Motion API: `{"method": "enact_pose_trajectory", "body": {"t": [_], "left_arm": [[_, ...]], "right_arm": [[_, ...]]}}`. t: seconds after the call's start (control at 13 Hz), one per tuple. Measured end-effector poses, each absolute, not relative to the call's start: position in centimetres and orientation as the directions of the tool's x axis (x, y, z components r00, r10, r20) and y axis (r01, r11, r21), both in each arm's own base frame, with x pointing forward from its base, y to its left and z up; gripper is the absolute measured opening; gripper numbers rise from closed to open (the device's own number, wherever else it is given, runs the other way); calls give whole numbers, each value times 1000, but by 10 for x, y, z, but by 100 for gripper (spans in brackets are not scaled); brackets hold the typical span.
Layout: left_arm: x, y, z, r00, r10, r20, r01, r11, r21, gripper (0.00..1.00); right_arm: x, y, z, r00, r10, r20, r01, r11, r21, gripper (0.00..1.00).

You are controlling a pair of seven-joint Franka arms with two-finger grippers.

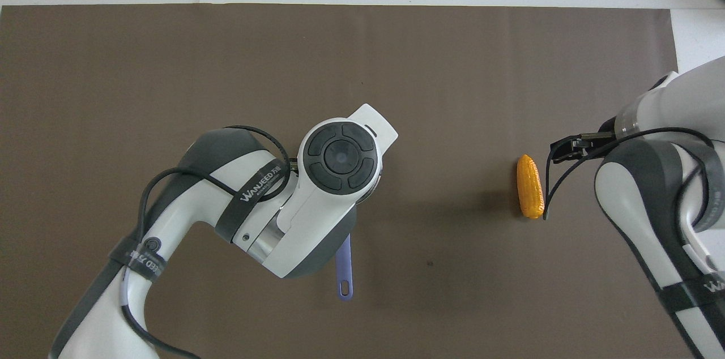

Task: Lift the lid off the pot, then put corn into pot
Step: 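Grasp the lid knob with the left gripper while the right gripper grasps corn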

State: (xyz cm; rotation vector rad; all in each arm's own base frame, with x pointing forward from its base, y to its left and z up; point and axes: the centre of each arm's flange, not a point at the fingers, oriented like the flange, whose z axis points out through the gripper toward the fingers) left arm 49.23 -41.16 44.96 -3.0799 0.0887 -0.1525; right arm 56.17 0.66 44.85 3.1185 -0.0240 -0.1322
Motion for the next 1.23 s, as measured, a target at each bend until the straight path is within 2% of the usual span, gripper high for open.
{"method": "enact_pose_trajectory", "body": {"t": [0.46,0.92,1.23], "left_arm": [[494,-413,405,993,-53,107,-48,-998,-47,100],[498,-410,405,992,-34,124,-30,-999,-33,100],[500,-411,407,990,-25,139,-23,-1000,-20,100]], "right_arm": [[552,24,368,997,16,-78,18,-1000,22,100],[543,26,299,995,22,-94,25,-999,29,100],[538,26,291,994,22,-103,26,-999,30,100]]}}
